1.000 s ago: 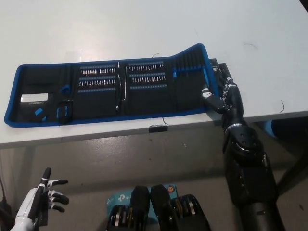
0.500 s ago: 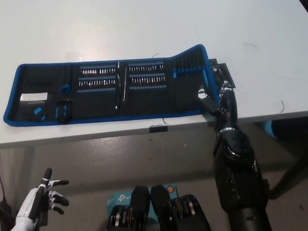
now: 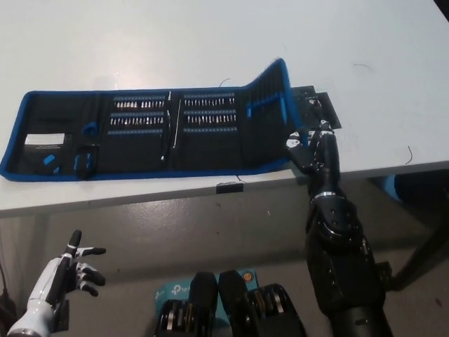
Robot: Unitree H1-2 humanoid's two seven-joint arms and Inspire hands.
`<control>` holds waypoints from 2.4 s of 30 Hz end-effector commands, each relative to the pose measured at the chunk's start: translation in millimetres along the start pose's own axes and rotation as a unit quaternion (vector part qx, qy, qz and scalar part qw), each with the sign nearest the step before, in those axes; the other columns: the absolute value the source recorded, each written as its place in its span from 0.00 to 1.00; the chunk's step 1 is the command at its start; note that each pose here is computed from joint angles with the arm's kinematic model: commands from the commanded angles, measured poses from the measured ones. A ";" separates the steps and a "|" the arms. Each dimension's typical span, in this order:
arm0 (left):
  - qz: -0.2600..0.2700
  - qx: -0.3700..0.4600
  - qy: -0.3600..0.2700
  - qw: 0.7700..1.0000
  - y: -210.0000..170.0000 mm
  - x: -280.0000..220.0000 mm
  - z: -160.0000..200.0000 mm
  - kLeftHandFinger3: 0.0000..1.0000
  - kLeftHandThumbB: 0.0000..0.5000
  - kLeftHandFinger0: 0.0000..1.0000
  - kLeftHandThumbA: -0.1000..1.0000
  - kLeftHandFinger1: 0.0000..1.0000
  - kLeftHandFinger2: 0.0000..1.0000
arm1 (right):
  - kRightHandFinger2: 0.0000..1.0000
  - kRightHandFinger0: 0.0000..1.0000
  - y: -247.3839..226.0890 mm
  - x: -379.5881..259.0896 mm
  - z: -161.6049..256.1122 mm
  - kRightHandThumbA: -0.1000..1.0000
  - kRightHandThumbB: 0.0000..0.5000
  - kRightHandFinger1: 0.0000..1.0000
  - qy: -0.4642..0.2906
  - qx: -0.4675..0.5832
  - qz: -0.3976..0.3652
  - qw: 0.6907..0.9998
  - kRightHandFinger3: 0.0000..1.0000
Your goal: The robot uses its right hand to lift an edge of the toolkit kept in middle of the desk and make one fold in it
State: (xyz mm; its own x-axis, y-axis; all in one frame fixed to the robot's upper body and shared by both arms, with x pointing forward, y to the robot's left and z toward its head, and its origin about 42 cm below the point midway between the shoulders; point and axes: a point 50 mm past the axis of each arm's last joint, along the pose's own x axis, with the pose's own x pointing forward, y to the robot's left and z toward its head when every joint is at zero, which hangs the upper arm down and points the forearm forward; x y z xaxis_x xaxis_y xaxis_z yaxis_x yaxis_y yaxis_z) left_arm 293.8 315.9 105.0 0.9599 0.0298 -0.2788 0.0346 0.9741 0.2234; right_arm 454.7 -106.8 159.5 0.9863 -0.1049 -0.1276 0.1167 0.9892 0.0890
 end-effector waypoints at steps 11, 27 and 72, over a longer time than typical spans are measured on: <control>-0.022 0.032 -0.019 0.999 11.1 5.2 15.1 0.60 1.00 0.43 1.00 0.45 0.37 | 0.03 0.00 1.7 -2.9 -30.9 0.00 0.19 0.00 0.011 -0.079 -0.010 0.997 0.33; -0.034 0.044 -0.018 0.998 11.3 8.1 14.7 0.61 1.00 0.40 1.00 0.42 0.35 | 0.06 0.00 79.3 15.3 89.1 0.00 0.48 0.04 -0.132 -0.405 0.100 0.899 0.32; -0.048 0.042 -0.031 0.997 2.2 14.4 24.5 0.61 0.99 0.37 1.00 0.39 0.40 | 1.00 1.00 96.8 -25.9 -6.7 0.48 0.64 1.00 -0.048 -0.586 0.242 0.772 1.00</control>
State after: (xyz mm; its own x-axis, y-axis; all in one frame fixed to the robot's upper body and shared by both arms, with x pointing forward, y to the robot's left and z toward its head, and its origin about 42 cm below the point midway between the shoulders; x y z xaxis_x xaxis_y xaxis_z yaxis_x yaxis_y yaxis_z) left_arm 315.3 308.9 118.8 0.9604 -0.0804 -0.2667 0.1512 0.9546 0.2567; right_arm 448.1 1.0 193.3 0.9208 0.3790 -0.0923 -0.2159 0.2980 -0.9298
